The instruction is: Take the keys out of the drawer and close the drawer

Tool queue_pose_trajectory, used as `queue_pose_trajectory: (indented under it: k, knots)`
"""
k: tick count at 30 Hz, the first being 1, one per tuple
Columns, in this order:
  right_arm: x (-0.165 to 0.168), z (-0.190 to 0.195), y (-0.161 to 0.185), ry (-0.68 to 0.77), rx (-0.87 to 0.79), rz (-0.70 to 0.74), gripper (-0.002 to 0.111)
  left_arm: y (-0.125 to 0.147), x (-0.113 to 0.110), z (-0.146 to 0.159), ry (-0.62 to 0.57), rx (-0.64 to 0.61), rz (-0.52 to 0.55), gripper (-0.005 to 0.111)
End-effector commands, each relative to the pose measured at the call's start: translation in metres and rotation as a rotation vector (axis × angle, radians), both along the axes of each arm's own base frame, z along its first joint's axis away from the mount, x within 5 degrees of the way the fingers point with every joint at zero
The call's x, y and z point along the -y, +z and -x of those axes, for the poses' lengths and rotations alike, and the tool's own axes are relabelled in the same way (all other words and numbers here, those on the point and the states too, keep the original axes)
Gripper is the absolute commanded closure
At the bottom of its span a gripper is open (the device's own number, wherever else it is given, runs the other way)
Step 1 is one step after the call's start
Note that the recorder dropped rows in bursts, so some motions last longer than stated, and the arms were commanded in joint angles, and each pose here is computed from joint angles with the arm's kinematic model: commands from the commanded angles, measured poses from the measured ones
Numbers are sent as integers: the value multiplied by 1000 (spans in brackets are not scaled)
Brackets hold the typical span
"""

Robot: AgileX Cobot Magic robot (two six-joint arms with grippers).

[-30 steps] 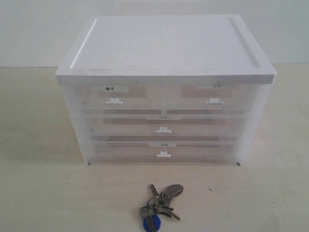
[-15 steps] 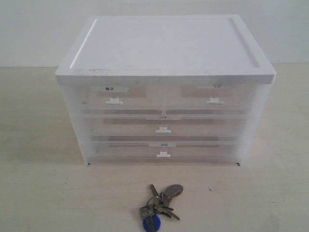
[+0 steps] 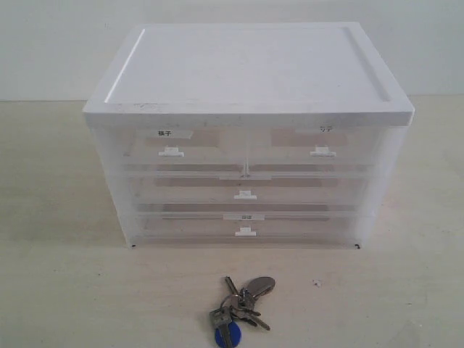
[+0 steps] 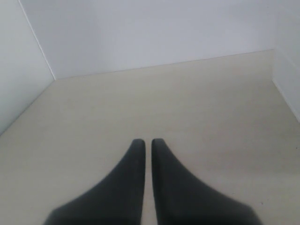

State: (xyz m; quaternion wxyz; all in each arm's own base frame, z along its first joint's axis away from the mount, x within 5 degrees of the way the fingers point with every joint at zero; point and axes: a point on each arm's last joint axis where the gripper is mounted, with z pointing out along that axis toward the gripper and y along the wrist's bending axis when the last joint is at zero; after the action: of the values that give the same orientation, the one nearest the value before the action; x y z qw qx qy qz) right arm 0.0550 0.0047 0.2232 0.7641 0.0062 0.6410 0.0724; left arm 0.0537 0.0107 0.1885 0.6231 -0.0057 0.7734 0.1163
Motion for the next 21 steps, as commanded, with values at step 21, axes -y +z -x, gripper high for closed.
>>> queue_pose_trajectory:
  k: [21]
  knots:
    - [4, 1, -40, -64, -409, 193, 108, -1, 0, 0, 2, -3, 2, 102]
